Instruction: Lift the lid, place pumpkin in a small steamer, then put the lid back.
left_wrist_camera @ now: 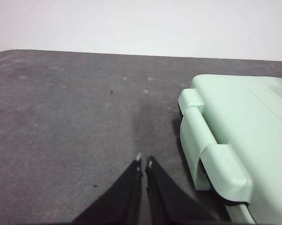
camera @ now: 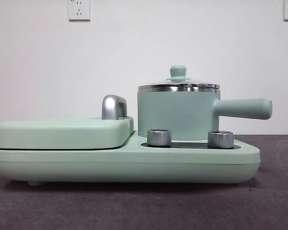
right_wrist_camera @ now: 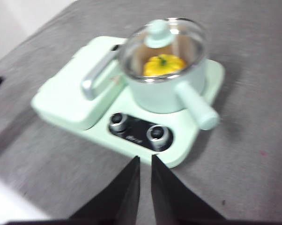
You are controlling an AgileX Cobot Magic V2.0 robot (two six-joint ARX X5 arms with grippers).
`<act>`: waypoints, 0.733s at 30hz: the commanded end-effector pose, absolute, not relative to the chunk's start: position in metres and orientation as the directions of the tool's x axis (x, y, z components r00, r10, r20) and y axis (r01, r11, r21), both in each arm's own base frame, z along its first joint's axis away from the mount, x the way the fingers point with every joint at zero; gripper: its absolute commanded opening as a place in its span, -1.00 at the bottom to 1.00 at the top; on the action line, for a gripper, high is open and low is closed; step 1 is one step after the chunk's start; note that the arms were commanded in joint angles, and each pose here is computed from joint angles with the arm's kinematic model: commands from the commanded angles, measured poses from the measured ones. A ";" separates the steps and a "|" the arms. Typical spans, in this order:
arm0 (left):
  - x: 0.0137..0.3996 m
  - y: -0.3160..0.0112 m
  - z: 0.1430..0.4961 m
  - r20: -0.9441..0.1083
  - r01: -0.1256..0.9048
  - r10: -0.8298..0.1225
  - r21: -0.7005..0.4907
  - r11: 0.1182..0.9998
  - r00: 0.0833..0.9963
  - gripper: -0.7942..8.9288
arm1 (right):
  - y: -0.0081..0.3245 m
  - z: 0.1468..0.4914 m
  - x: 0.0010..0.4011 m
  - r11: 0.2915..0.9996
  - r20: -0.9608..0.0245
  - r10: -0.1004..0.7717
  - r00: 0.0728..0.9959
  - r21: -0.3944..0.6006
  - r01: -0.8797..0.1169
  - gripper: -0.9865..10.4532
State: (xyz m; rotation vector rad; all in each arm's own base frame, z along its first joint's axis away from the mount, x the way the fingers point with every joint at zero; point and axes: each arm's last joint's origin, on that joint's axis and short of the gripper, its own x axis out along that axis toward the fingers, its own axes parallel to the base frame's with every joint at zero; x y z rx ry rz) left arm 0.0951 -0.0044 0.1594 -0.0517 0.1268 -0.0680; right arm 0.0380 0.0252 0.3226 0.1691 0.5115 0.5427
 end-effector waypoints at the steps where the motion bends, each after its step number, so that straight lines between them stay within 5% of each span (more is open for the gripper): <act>1: 0.096 -0.004 0.154 -0.131 0.067 -0.074 -0.054 0.996 0.989 -0.80 | 0.025 0.314 0.046 0.871 -0.381 0.486 0.787 0.292 -0.396 -0.77; 11: 0.096 -0.004 0.154 -0.131 0.067 -0.074 -0.054 0.996 0.989 -0.80 | 0.009 0.225 0.091 0.950 -0.027 0.168 0.985 0.271 -0.155 -0.77; 17: 0.096 -0.004 0.154 -0.131 0.067 -0.074 -0.054 0.996 0.989 -0.80 | -0.002 0.183 0.096 0.962 -0.006 0.045 0.999 0.270 -0.041 -0.77; 22: 0.096 -0.004 0.154 -0.131 0.067 -0.074 -0.054 0.996 0.989 -0.80 | -0.005 0.166 0.097 0.978 -0.021 0.022 1.000 0.206 -0.017 -0.79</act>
